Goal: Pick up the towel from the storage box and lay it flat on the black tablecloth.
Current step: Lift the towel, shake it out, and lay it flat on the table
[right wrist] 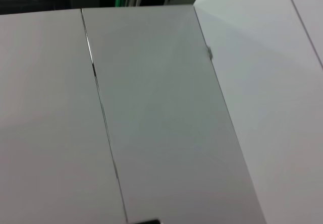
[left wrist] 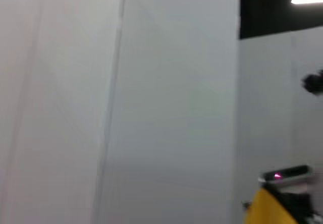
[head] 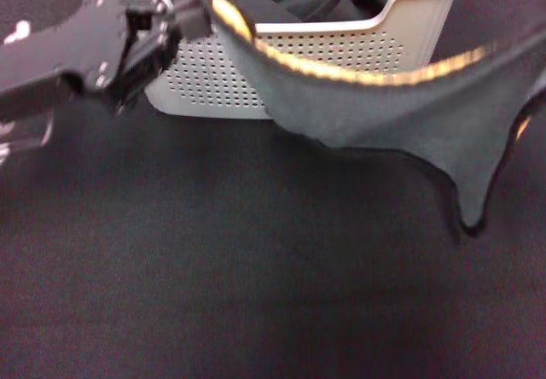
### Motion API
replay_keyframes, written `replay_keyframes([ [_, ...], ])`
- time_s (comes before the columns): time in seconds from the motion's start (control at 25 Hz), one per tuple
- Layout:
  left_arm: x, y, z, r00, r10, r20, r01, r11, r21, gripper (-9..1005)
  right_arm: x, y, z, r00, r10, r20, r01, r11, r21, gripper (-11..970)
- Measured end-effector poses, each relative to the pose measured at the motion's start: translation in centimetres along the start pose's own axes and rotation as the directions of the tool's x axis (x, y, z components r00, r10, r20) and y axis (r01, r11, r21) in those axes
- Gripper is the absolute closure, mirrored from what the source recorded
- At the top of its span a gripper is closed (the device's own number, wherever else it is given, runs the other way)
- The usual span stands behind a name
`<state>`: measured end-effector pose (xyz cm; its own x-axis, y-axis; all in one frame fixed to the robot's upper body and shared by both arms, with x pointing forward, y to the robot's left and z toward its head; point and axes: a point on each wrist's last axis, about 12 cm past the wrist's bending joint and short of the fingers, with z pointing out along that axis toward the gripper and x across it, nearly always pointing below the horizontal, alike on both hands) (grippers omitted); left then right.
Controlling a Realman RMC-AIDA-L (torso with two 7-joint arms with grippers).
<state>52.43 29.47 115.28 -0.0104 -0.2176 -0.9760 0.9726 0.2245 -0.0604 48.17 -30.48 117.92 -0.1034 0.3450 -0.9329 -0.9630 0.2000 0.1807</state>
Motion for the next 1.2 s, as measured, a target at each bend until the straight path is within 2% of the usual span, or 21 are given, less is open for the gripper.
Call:
replay_keyframes([
  [0.12,-0.3,-1.1,-1.3,0.999,-0.029,-0.026,0.03,0.997,0.065,966,0.6,1.9,-0.4,0.999,0.033,-0.004,-0.034,0.999,-0.014,905],
  [0.32,-1.0,-3.1,-4.1,0.995,-0.042,-0.092,0.048,0.997,0.067,965,0.0,6.4,-0.7,1.0,0.027,0.0,-0.027,0.998,-0.062,904],
  [0.44,-1.7,-4.2,-5.2,0.991,-0.038,-0.13,0.047,0.997,0.067,964,0.1,7.4,-1.5,0.999,0.039,0.002,-0.039,0.999,-0.029,903],
  [0.52,-1.9,-4.3,-5.5,0.988,-0.053,-0.142,0.062,0.997,0.054,964,0.9,7.0,-2.0,0.998,0.064,0.007,-0.065,0.998,0.001,902],
  [0.6,-1.7,-3.9,-5.7,0.985,-0.076,-0.156,0.082,0.996,0.03,963,3.0,5.1,-2.2,0.992,0.13,0.01,-0.13,0.991,0.036,902],
  [0.72,0.2,-2.2,-5.7,0.961,-0.149,-0.233,0.132,0.988,-0.085,963,7.4,2.0,-0.8,0.971,0.239,-0.018,-0.237,0.969,0.067,901],
  [0.84,2.5,-0.3,-5.0,0.922,-0.211,-0.325,0.15,0.968,-0.203,962,10.3,-0.2,0.7,0.955,0.292,-0.052,-0.286,0.954,0.093,900],
  [1.0,4.6,1.5,-3.8,0.867,-0.258,-0.426,0.139,0.947,-0.291,961,11.8,-2.0,2.1,0.945,0.315,-0.088,-0.299,0.942,0.152,899],
  [1.2,5.1,2.8,-3.4,0.848,-0.277,-0.452,0.112,0.927,-0.357,960,11.7,-3.2,2.1,0.952,0.285,-0.107,-0.257,0.941,0.218,898],
])
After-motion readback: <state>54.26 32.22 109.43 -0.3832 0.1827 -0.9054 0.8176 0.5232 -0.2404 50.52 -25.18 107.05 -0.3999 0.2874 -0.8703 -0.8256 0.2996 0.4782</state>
